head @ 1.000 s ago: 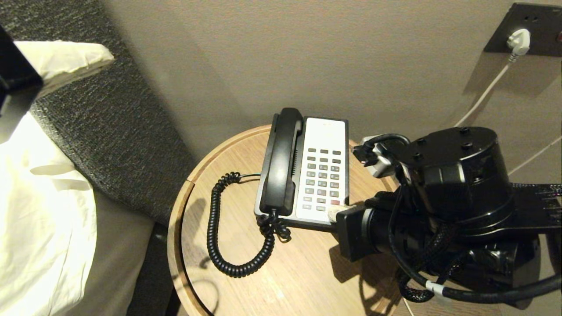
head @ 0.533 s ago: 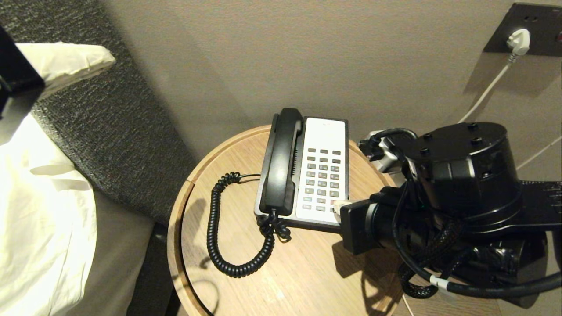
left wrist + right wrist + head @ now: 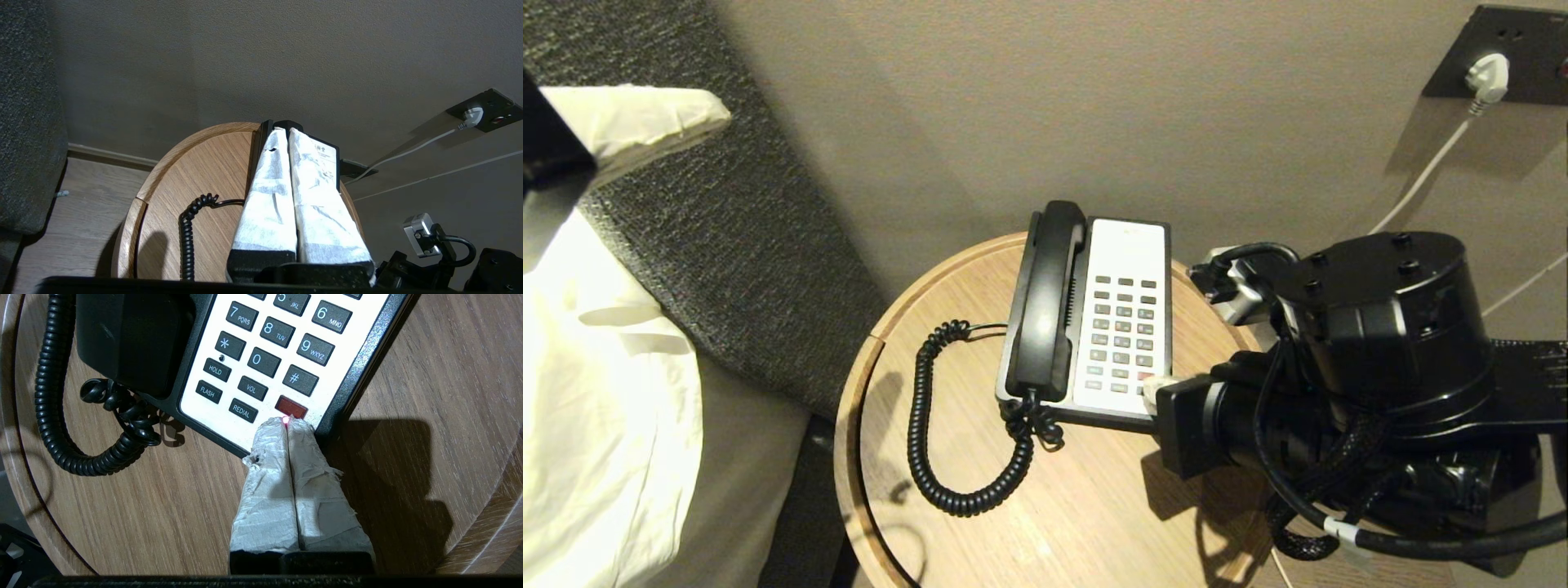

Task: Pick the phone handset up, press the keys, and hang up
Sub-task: End the call using the dial pad

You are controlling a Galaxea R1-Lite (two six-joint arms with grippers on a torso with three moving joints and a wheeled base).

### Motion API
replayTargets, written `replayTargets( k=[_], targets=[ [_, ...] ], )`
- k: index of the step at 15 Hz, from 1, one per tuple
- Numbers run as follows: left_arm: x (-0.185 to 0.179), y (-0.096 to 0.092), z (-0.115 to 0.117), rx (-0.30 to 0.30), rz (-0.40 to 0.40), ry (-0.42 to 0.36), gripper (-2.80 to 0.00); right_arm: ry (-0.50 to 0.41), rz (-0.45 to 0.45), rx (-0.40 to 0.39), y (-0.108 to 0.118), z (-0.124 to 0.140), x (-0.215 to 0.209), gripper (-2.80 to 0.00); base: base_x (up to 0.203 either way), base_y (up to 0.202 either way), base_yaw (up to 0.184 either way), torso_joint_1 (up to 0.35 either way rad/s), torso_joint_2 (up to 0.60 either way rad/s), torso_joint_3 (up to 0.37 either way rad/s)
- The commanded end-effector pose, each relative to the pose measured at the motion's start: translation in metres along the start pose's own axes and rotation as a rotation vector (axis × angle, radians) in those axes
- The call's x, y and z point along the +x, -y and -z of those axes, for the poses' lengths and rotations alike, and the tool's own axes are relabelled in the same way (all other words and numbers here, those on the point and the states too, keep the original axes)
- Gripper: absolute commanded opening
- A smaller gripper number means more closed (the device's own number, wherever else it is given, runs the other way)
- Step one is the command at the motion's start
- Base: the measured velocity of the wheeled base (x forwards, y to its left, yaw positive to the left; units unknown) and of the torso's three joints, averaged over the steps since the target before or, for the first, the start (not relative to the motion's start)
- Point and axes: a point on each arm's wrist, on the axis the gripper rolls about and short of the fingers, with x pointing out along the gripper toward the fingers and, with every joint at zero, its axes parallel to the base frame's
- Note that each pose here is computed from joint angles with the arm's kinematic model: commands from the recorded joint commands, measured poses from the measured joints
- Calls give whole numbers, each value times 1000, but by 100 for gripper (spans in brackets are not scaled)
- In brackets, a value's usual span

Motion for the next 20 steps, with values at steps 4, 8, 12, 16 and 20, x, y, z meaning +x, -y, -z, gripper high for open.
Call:
replayTargets(
  k=[4,8,12,16,20],
  targets=[
    [0,0,0,-2,-3,2,-280,-3,11,-5,-2,1,4,-280,0,0,0,0,0,0],
    [0,0,-1,-5,-2,5,-280,-10,14,-10,-2,3,6,-280,0,0,0,0,0,0],
    [-2,-1,-2,-7,-1,7,-280,-18,19,-19,-1,5,7,-280,0,0,0,0,0,0],
    [-2,-1,-1,-6,-2,5,-280,-5,16,-11,-2,2,5,-280,0,0,0,0,0,0],
    [-2,-5,7,3,-11,-16,-280,40,-2,16,0,-9,-7,-280,0,0,0,0,0,0]
  ],
)
